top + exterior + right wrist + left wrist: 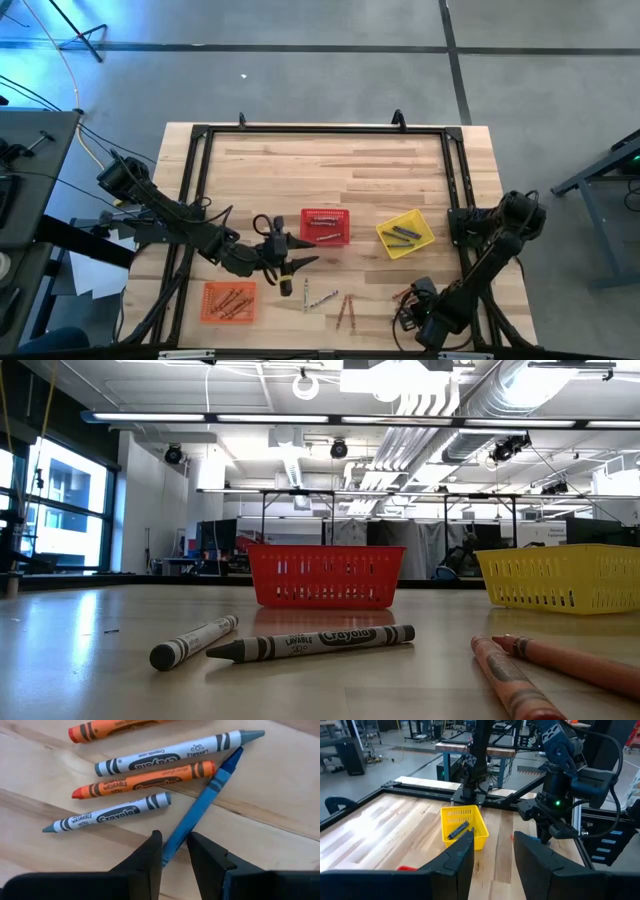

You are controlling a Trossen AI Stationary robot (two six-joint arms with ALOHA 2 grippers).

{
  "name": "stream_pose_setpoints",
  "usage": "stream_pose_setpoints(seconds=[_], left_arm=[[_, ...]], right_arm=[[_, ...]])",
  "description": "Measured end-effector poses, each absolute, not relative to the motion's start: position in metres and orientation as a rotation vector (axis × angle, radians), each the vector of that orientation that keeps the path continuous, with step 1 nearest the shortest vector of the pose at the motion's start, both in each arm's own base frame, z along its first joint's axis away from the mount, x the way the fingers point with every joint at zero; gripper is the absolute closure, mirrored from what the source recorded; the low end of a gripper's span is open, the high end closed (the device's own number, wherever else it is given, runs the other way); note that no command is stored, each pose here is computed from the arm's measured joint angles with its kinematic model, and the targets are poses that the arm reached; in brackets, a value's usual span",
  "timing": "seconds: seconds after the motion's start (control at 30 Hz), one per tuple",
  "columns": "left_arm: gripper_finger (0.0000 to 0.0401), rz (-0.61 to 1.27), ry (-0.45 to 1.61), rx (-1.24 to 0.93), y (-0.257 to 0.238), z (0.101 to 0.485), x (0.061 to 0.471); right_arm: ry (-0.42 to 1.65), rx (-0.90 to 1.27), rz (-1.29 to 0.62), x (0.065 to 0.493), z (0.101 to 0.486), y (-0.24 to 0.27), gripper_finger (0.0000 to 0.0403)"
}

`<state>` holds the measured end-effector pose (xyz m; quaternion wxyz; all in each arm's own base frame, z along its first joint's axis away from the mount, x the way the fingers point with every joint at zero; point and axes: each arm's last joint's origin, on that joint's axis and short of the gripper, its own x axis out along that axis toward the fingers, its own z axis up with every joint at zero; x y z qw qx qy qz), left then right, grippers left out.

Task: Sort crayons
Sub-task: Put the blue crayon into the yellow bin

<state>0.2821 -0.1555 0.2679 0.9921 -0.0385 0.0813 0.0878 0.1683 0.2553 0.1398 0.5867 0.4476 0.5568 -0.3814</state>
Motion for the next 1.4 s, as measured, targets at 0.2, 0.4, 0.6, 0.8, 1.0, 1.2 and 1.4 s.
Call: stream_pose_setpoints(seconds=[0.2,0.4,0.6,0.8,1.0,1.2,1.4], left_arm=[[0.0275,0.172,0.156,-0.051,-0.156,0.269,0.282],[0.0275,0.172,0.156,-0.050,-0.156,0.269,0.282],[0.0275,0.170,0.156,-0.077,-0.156,0.269,0.282],[0.0275,0.169,0.156,-0.079,-0.156,0.269,0.282],[0.0275,0.169,0.155,-0.079,-0.156,0.269,0.282],[0.0275,0.169,0.155,-0.080,-0.156,0.269,0.282],[0.0275,0.171,0.154,-0.103,-0.156,0.269,0.282]], right_arm=[[1.353,0.981,-0.936,0.164,0.140,0.251,0.0326],[1.404,0.915,-0.917,0.162,0.140,0.249,0.0392],[1.452,0.884,-0.871,0.163,0.142,0.252,0.0396],[1.476,0.840,-0.860,0.162,0.171,0.251,0.0400],[1.272,0.693,-0.935,0.161,0.221,0.236,0.0401],[0.839,0.485,-0.973,0.174,0.251,0.208,0.0402],[0.637,0.312,-0.996,0.198,0.250,0.188,0.0402]])
